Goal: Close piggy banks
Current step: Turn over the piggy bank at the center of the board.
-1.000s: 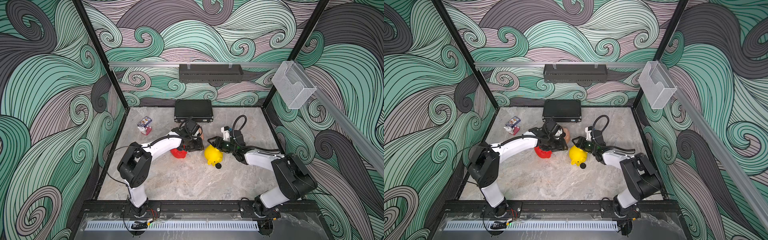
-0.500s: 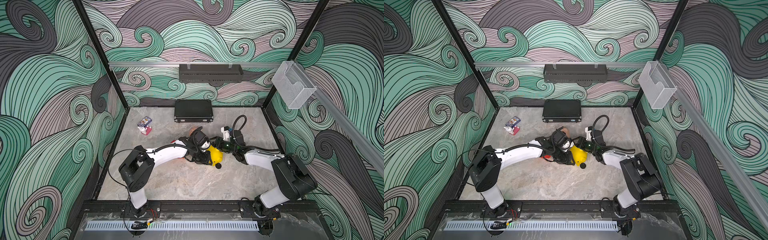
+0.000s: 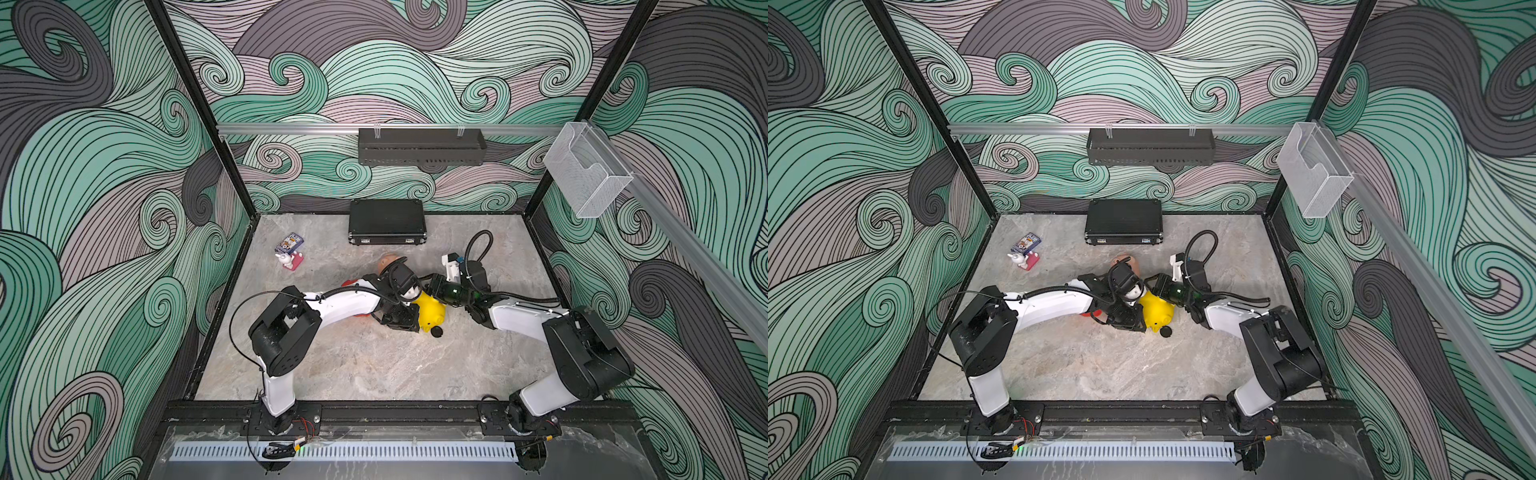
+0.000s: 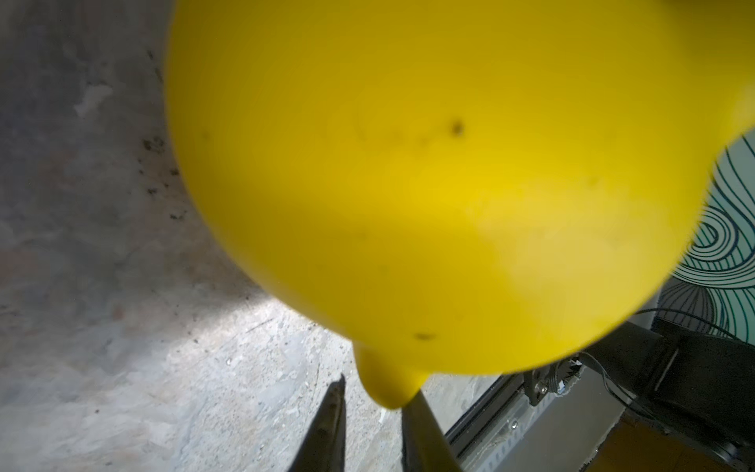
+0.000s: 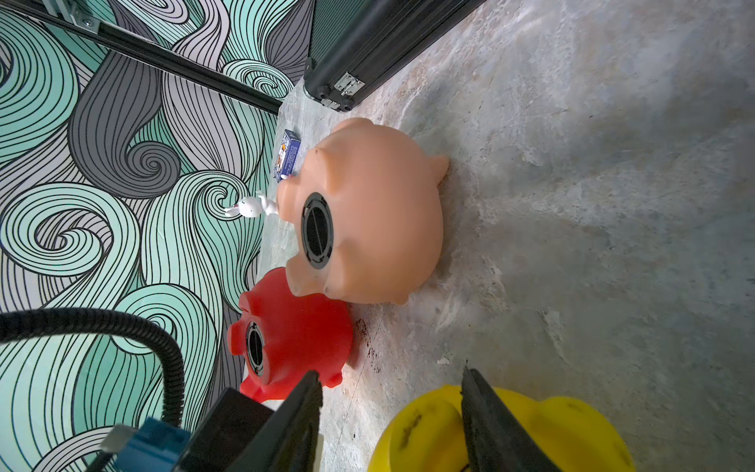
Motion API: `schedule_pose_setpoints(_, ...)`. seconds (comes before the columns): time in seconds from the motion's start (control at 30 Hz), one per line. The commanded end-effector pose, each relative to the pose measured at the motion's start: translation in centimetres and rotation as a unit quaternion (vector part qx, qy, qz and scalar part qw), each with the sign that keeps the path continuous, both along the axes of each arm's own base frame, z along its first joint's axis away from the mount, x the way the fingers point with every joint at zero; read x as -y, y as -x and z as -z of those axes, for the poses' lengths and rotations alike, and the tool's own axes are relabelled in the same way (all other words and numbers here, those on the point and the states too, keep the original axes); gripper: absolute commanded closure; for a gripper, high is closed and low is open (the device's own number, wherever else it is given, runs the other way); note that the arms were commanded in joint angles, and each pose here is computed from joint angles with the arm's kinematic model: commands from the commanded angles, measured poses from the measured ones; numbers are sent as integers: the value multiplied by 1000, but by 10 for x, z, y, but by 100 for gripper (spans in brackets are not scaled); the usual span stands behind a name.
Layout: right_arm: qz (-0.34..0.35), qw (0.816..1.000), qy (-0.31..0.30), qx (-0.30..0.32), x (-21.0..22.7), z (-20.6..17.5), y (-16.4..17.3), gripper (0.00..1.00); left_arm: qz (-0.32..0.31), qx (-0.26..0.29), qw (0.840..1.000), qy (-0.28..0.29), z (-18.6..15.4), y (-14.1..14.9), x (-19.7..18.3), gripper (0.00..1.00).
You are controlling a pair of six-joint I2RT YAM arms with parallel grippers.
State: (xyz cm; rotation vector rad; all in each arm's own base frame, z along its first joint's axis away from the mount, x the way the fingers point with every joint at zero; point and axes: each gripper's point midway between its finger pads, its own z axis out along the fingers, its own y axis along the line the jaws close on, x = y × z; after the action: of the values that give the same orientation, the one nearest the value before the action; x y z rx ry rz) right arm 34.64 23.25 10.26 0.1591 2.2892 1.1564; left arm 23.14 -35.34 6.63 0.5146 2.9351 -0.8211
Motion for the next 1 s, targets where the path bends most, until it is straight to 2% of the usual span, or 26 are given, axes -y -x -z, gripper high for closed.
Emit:
schedule_pose_setpoints(0.0,-7,1000,-9,0,-4,-7,2,45,0,20,1000,-22,3,-12,-1,78)
schedule_pose_setpoints(0.17,-11,1000,-21,-8,-7,-11,4,46,-3,22,999,-36,13,-16,-3,84)
schedule_pose_setpoints(0.37,-13,999,-25,-18,-7,-13,9,47,3,23,999,-36,22,-16,-3,87)
schedule_pose_setpoints(0.97,2,994,-49,-95,-8,-6,19,50,2,50,997,-57,35,-26,-11,86)
